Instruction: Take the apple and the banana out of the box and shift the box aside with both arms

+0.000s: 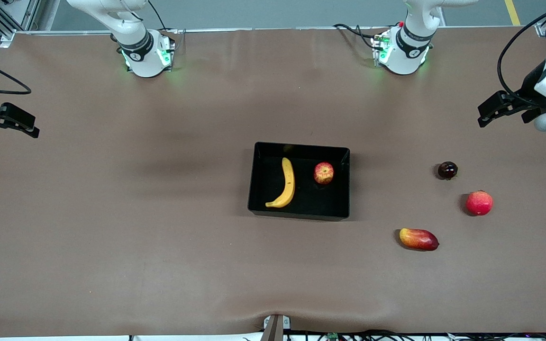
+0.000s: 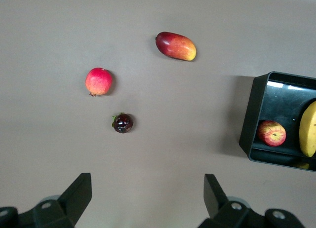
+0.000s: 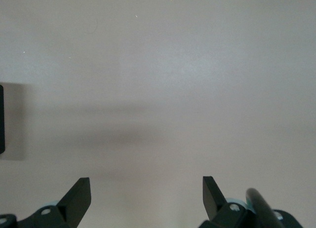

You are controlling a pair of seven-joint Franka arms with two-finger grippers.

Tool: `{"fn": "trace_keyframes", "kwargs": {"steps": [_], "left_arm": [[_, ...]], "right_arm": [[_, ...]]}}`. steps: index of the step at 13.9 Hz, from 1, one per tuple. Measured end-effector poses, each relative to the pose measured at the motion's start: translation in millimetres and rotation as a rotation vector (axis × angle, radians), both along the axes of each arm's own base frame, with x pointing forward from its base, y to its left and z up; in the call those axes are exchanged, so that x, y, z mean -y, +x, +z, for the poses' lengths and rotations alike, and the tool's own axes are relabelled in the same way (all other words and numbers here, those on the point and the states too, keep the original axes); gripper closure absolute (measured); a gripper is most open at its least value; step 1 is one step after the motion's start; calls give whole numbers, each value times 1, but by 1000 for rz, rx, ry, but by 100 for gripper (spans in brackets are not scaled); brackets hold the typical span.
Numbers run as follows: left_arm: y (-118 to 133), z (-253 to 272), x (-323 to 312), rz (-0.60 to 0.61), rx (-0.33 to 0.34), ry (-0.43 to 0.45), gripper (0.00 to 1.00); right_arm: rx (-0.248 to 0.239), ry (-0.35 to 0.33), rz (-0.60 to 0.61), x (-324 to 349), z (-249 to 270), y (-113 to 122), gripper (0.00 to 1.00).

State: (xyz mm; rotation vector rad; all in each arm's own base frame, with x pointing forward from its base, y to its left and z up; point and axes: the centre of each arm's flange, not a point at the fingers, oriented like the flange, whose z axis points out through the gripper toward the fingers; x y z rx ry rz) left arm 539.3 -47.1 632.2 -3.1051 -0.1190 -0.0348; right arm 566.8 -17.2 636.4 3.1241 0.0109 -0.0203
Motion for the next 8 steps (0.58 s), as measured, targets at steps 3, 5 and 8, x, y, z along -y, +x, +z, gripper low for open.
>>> {"fn": "trace_keyframes", "kwargs": {"steps": [3, 5, 8], "left_arm": [[0, 0, 1, -2, 0, 0, 0], [0, 0, 2, -4, -1, 0, 0], [1, -4, 14, -25, -7, 1, 0]], "right_arm": [[0, 0, 0, 0, 0, 0, 0], [0, 0, 0, 0, 0, 0, 0], [-3, 0, -1, 0, -2, 1, 0]]}}
